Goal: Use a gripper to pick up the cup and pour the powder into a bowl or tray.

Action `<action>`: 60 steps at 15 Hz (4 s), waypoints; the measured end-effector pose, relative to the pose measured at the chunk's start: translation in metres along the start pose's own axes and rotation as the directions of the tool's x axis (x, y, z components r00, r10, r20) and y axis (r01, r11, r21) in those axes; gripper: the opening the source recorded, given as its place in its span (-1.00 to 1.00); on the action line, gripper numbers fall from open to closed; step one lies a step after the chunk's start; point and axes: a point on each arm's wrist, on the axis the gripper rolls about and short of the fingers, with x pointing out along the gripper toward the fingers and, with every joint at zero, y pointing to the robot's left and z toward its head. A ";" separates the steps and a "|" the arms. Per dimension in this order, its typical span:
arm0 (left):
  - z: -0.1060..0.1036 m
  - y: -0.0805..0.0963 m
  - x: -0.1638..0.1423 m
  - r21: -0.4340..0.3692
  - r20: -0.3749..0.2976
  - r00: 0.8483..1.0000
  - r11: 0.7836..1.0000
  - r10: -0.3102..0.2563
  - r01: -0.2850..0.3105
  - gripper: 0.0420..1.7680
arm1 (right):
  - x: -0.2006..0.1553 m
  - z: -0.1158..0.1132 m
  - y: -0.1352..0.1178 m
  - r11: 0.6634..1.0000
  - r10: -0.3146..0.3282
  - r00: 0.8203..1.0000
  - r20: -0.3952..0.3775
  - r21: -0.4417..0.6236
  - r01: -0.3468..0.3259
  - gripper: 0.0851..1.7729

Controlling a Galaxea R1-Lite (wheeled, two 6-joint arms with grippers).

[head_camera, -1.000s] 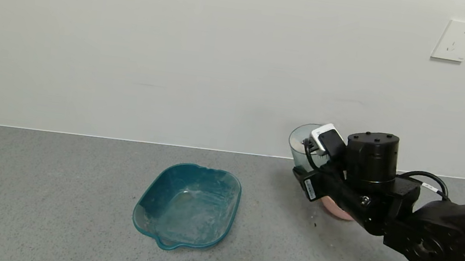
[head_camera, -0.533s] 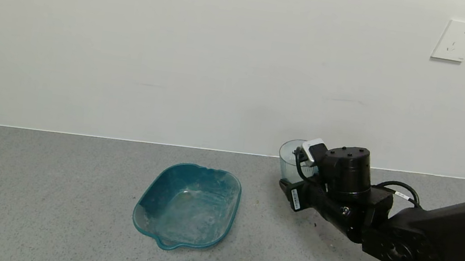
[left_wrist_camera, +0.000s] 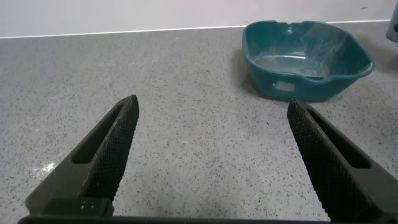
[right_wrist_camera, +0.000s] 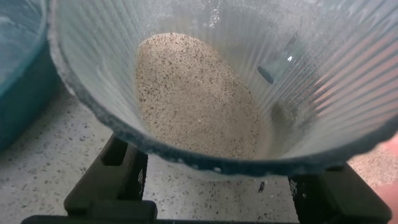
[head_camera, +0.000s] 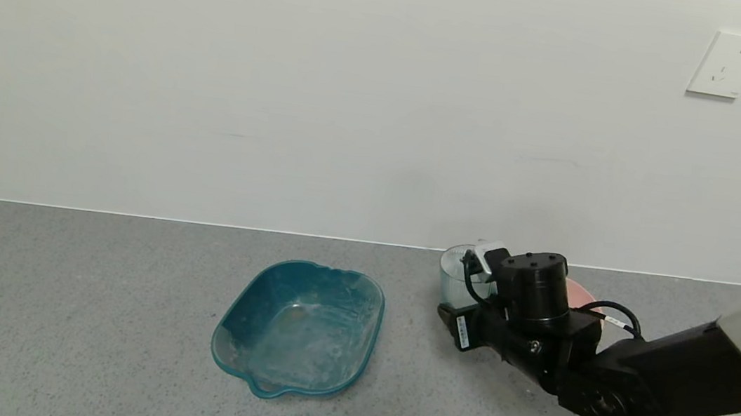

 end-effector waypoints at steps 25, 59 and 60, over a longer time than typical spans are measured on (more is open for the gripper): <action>0.000 0.000 0.000 0.000 0.000 1.000 1.000 0.000 0.000 0.94 | 0.026 -0.044 0.010 1.000 0.011 0.999 -0.037 0.003 -0.011 0.42; 0.000 0.000 0.000 0.000 0.000 1.000 1.000 0.000 0.000 0.94 | -0.093 -0.052 -0.032 0.989 -0.151 0.988 -0.043 0.006 0.151 0.91; 0.000 0.000 0.000 0.000 0.000 1.000 1.000 0.000 0.000 0.94 | -0.099 -0.053 -0.034 0.987 -0.157 0.987 -0.040 0.008 0.158 0.91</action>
